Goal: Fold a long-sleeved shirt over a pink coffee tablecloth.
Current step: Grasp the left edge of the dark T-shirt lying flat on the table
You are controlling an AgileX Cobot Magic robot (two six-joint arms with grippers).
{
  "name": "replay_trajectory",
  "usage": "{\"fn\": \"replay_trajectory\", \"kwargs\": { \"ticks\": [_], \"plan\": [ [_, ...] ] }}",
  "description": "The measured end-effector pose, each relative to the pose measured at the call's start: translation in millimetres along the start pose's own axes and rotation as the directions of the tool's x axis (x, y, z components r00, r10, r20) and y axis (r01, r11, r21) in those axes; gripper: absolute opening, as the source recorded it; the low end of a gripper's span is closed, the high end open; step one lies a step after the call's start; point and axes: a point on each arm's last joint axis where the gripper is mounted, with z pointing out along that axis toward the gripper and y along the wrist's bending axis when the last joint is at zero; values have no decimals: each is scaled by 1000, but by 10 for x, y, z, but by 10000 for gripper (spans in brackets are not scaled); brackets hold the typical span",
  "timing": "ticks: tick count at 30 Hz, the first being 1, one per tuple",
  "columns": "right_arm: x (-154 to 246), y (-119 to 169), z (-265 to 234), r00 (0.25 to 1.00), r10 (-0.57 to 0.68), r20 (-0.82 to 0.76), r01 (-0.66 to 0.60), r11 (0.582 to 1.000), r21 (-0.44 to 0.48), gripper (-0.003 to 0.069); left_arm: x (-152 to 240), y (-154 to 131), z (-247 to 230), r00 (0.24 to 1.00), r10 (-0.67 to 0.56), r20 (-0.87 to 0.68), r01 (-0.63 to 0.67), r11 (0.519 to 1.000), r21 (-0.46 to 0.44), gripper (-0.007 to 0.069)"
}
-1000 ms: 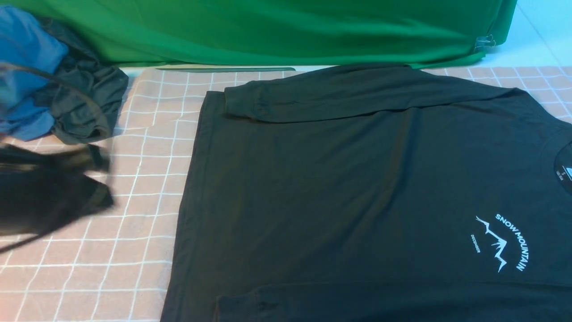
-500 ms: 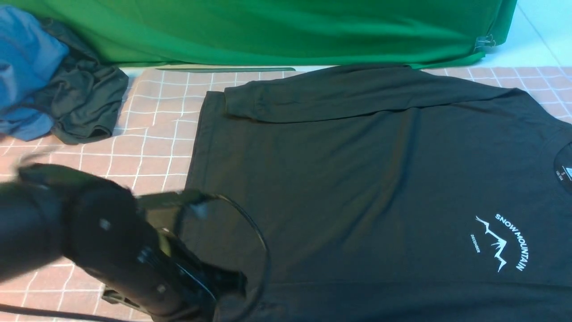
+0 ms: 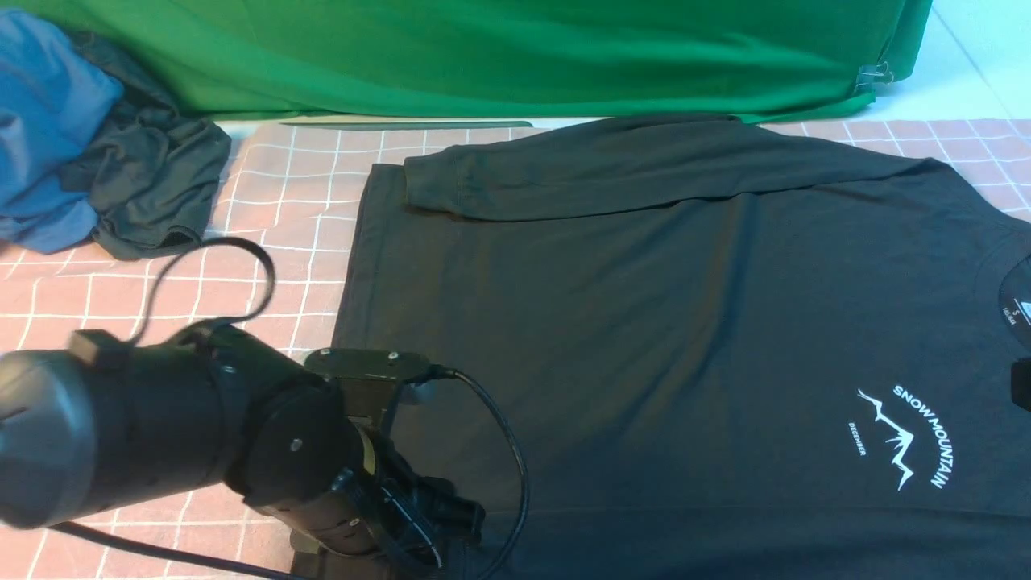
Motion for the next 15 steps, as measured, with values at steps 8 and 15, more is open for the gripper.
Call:
{"fn": "replay_trajectory", "kwargs": {
  "ticks": [8,15],
  "plan": [
    [0,2,23,1000,-5,25,5,1000,-5,39,-10,-13,33,997,76,0,-76,997,7,374],
    [-8,2,22,999,-5,33,5,1000,-5,43,11,-29,27,996,87,-26,-86,996,19,46]
  ]
}}
